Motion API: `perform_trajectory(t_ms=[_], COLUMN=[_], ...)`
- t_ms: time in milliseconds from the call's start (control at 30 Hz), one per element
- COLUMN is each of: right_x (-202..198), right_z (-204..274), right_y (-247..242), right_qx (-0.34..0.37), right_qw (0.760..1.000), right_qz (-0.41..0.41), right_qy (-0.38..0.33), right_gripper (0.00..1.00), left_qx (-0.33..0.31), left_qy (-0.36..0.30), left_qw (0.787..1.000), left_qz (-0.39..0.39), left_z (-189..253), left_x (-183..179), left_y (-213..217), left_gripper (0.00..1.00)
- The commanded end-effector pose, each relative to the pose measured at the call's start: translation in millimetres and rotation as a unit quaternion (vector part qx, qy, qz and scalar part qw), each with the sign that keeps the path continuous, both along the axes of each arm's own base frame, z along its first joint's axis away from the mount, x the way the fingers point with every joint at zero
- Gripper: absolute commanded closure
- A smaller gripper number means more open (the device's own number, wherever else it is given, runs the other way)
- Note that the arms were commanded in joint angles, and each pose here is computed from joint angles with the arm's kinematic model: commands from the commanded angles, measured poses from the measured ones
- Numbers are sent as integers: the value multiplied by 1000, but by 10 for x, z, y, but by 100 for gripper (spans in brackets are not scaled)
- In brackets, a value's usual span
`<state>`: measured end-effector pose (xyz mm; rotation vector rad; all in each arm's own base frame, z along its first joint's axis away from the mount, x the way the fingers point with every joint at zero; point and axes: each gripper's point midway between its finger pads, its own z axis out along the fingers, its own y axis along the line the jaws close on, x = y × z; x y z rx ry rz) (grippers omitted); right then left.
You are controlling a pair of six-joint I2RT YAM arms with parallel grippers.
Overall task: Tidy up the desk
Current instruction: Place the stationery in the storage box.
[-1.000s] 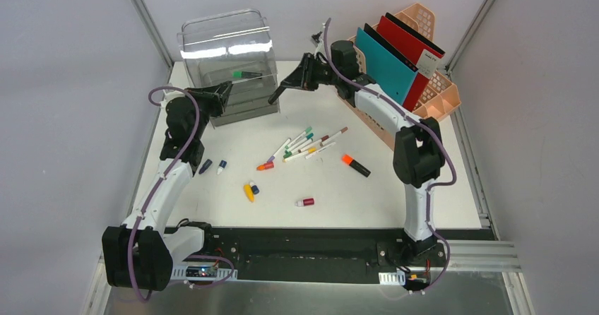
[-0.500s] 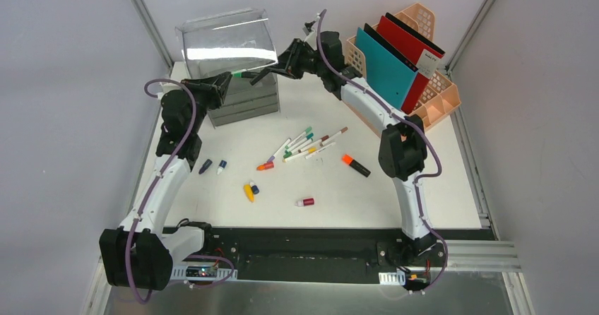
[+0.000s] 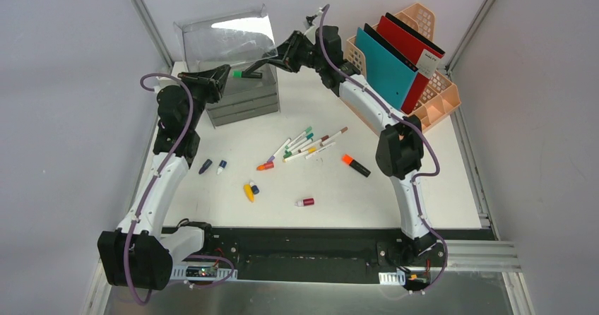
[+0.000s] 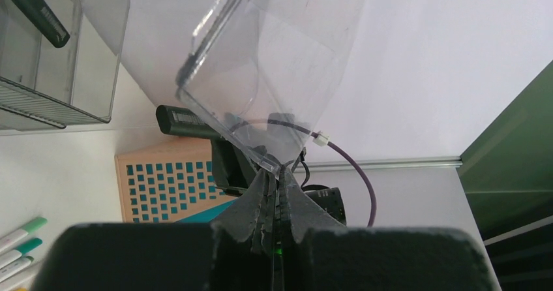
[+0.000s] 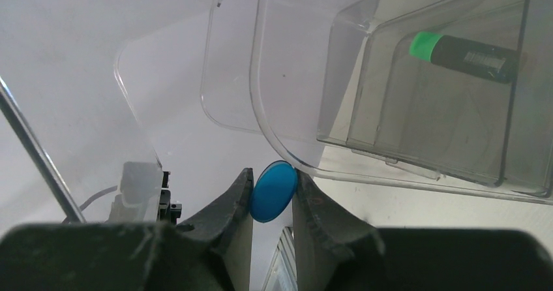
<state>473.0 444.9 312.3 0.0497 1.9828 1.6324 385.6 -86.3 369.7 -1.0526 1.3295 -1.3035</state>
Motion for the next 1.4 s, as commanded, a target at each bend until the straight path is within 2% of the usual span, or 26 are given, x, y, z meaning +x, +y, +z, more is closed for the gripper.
perform_trajectory(t_ms=[0,233,467,600,733,867,1000,1133,1367], right_x=[28,-30,-396,-462,-436,-485,-474,-563,-452], right_z=[404,343,225,127,113,120,114,284,218], right_y=[15,47,52,-12,-11,128,233,268,274], right_qx=[36,37,11,-29,-36,-26,35,87,67], right_qw=[999,999,996,996,996,989,977,937,905], right_qz=[-13,5,77,68,55,63,73,86,61], right_qy=[-23,-12,-39,-56,-68,-128,-196,-328,-416], right_gripper=[100,100,100,100,100,100,100,100,100], left_qx=[3,3,4,4,-3,-14,-22,-20,-17], left_qy=[-56,-60,-61,-60,-59,-58,-62,-68,-76], left_qw=[998,998,998,998,998,998,998,997,997], left_qz=[0,3,0,0,0,4,4,7,16], left_z=[420,468,499,481,451,456,520,629,734], left_x=[-55,-74,-89,-92,-100,-116,-128,-171,-212], left_y=[-12,-16,-28,-28,-25,-7,-3,9,44], left_gripper=[100,100,100,100,100,100,100,100,100])
